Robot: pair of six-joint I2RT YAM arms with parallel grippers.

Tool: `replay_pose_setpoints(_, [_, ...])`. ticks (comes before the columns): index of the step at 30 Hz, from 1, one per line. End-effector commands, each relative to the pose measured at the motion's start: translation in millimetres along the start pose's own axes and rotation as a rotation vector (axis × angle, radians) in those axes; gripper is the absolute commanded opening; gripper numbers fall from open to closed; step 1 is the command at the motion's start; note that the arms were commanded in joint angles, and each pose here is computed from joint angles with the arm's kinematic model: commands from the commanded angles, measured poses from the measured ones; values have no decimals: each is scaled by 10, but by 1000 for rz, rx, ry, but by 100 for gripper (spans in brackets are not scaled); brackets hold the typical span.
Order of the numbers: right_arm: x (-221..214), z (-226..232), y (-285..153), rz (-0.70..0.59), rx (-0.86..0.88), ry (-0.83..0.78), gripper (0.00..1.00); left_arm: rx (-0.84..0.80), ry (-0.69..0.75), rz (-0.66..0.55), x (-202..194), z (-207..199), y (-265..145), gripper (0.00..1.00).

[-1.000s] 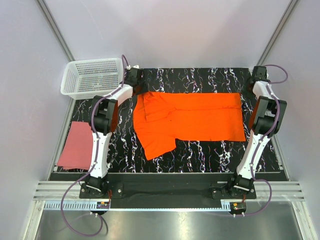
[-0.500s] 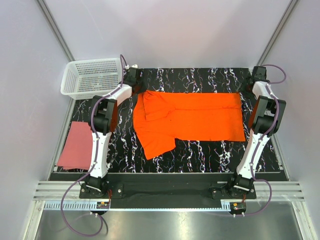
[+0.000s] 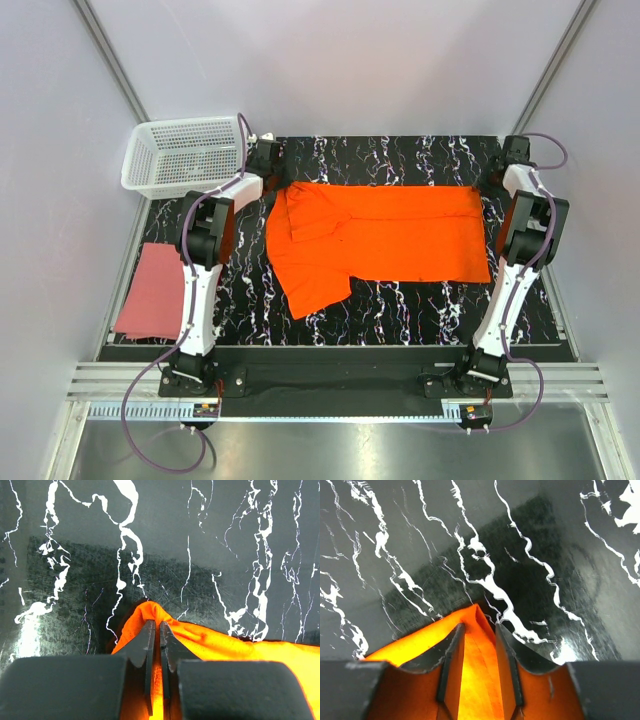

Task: Fold and stack the t-shirts
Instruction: Fold the tshirt

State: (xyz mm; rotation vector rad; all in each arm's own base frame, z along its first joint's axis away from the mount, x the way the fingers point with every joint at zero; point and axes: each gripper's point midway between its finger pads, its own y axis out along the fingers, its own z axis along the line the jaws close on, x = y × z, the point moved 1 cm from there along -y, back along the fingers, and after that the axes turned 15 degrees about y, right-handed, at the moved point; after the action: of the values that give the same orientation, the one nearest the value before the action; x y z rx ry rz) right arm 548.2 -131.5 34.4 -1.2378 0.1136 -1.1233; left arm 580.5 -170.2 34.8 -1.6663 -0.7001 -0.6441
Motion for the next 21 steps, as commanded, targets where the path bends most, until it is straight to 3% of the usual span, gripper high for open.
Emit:
replay_pose_setpoints(1, [172, 146, -11, -35, 57, -1, 38, -34, -15, -118, 442, -64, -214, 0])
replay_pose_setpoints(4, [187, 141, -18, -45, 48, 1, 37, -36, -17, -119, 449, -69, -224, 0])
replay_pose_setpoints(11, [288, 75, -26, -93, 5, -1, 21, -14, -33, -140, 473, -15, -257, 0])
replay_pose_setpoints(13, [318, 77, -40, -104, 1, -3, 14, -8, -47, -140, 441, 31, -257, 0])
replay_pose_setpoints(15, [332, 68, -30, -113, -4, -1, 0, -7, -64, -150, 443, 65, -275, 0])
replay_pose_setpoints(21, [419, 68, -77, -162, -11, 10, 0, 5, -102, -217, 497, 138, -373, 0])
